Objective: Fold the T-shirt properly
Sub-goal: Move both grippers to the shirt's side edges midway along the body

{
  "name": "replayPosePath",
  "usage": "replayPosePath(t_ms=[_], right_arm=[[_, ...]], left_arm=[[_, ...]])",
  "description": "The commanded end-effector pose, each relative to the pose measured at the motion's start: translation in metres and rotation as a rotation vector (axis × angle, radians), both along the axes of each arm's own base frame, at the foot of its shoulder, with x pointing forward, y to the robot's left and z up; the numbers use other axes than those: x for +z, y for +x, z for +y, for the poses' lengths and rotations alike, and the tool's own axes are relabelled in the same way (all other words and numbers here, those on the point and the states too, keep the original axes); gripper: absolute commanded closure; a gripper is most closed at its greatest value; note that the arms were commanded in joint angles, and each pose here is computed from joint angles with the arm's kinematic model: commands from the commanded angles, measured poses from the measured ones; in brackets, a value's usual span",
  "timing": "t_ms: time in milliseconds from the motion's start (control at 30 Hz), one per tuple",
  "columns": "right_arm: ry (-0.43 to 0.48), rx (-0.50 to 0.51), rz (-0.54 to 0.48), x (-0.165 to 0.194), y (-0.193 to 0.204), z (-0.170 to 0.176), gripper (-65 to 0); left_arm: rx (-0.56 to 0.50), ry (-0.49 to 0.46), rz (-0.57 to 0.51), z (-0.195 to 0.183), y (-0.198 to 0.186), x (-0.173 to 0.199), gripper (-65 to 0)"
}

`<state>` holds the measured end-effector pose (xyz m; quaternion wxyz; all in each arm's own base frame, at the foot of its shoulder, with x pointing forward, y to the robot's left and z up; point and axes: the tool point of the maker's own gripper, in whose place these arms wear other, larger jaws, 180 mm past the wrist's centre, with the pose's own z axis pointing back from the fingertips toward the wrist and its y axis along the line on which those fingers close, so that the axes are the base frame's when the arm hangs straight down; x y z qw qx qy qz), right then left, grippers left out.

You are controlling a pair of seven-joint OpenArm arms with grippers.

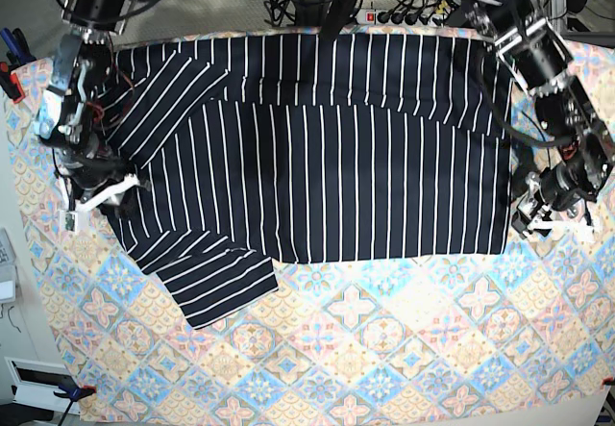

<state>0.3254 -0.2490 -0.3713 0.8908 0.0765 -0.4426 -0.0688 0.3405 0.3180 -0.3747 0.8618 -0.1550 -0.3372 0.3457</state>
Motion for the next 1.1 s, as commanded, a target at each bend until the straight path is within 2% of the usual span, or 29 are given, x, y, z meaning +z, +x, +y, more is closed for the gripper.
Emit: replayPosePath(t_ms=[0,100,233,400,567,1067], right_arm=[[-0.011,-0.003,-0.046,0.013,0.009,-0.005,-18.0],[-0.005,-0.008,-0.03,0.007,0.008,-0.006,-18.0],[-0.002,-0.008,-0.035,0.009,0.012,-0.006,-18.0],[-0.002,-0.008,-0.034,0.008,0.011,-0.006,-18.0],[-0.006,-0.005,-0.039,0.01,0.011,-0.006,-18.0],[-0.006,-0.008,-0.018,0.004,0.002,-0.006,-18.0]], left_arm=[[0.016,0.031,-0.039,0.011,0.013,0.014,-23.3],[0.052,0.067,-0.048,0.021,0.031,0.011,-23.3],[0.038,0.136,-0.016,0.023,0.045,-0.001,-23.2],[0.078,0.158,-0.005,0.031,0.048,-0.022,-23.2],[0.044,0.256,0.02,0.027,0.049,-0.044,-23.2],[0.064,0.23,0.06,0.014,0.037,-0.081,-23.2]])
